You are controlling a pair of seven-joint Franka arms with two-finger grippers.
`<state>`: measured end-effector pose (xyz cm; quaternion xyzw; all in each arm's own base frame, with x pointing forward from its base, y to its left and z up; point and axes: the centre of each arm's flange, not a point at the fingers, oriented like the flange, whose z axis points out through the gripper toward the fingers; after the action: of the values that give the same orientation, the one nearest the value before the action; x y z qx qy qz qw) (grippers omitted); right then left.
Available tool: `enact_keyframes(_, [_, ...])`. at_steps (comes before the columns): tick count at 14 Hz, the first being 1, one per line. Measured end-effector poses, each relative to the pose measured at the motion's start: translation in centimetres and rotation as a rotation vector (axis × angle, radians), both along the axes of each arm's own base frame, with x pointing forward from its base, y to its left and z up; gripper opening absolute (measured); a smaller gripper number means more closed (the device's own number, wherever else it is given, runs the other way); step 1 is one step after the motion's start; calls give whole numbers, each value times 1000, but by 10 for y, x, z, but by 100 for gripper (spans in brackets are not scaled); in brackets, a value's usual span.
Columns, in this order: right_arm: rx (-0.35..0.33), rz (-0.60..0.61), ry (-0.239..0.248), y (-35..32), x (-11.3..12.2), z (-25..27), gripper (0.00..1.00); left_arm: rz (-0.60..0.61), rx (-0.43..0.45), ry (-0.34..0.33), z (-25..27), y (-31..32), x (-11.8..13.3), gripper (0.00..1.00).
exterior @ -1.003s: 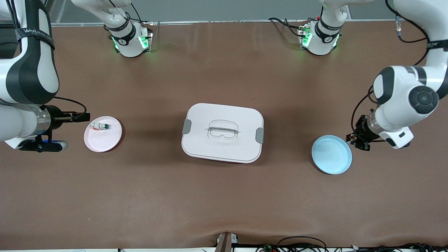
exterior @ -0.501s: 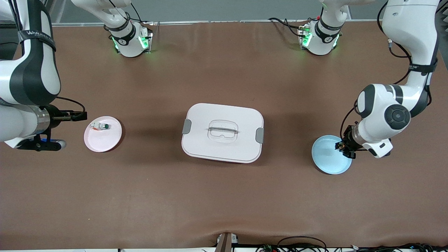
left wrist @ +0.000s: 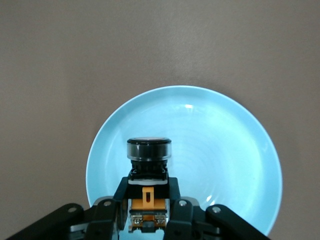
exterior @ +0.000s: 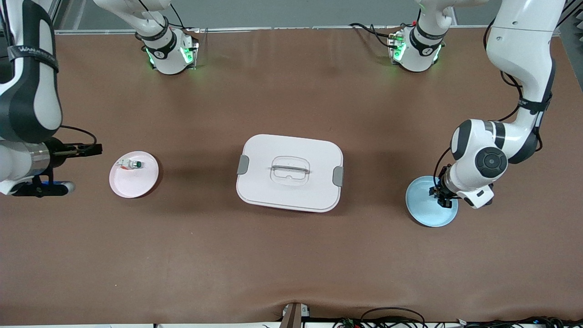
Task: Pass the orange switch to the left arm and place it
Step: 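Lower the switch onto the light-blue plate with the left gripper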
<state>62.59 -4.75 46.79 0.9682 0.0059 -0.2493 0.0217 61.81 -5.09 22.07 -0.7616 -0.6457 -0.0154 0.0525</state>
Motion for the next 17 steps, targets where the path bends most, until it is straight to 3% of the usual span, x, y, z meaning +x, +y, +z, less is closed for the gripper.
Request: enact_keyframes(17, [11,-1,13,-9,0,-6,100,-36,17,-11,-27,-3,1,34])
